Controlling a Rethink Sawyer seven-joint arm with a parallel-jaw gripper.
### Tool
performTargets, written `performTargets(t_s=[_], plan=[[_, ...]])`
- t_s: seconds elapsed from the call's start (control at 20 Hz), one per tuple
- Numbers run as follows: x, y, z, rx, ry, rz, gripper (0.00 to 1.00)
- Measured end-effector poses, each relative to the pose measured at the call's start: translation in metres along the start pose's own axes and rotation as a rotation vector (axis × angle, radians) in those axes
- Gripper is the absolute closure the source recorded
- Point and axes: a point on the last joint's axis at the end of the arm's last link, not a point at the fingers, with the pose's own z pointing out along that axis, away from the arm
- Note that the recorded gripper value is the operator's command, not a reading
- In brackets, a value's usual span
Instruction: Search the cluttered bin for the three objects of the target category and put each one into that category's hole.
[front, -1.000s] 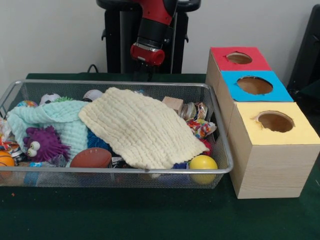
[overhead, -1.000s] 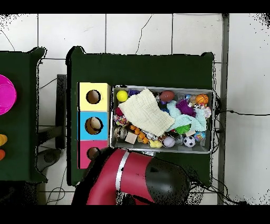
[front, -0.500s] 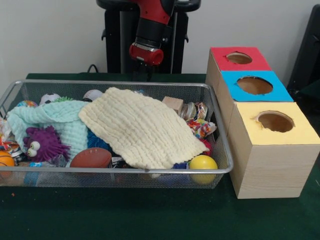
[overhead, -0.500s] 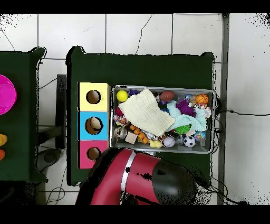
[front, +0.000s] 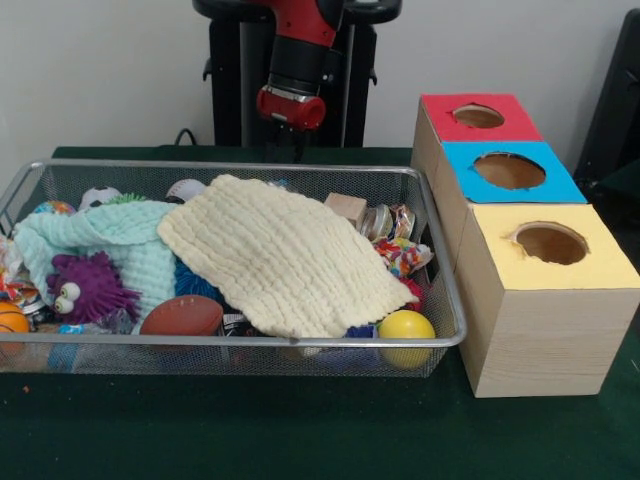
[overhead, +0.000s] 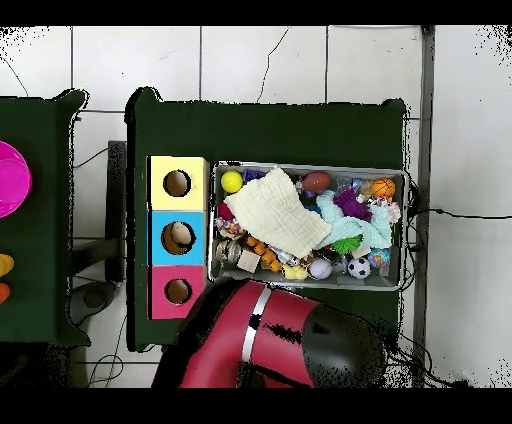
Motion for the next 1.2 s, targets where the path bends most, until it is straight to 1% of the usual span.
performTargets(t_s=[0.2, 0.4, 1.2], plan=[[-0.0038, -0.0025, -0.0002, -0.017, 0.030, -0.002, 0.00], [-0.0048, -0.0034, -0.0003, -0.024, 0.038, -0.009, 0.00], [-0.0042, -0.0034, -0.0004, -0.026, 0.036, -0.030, 0.00]])
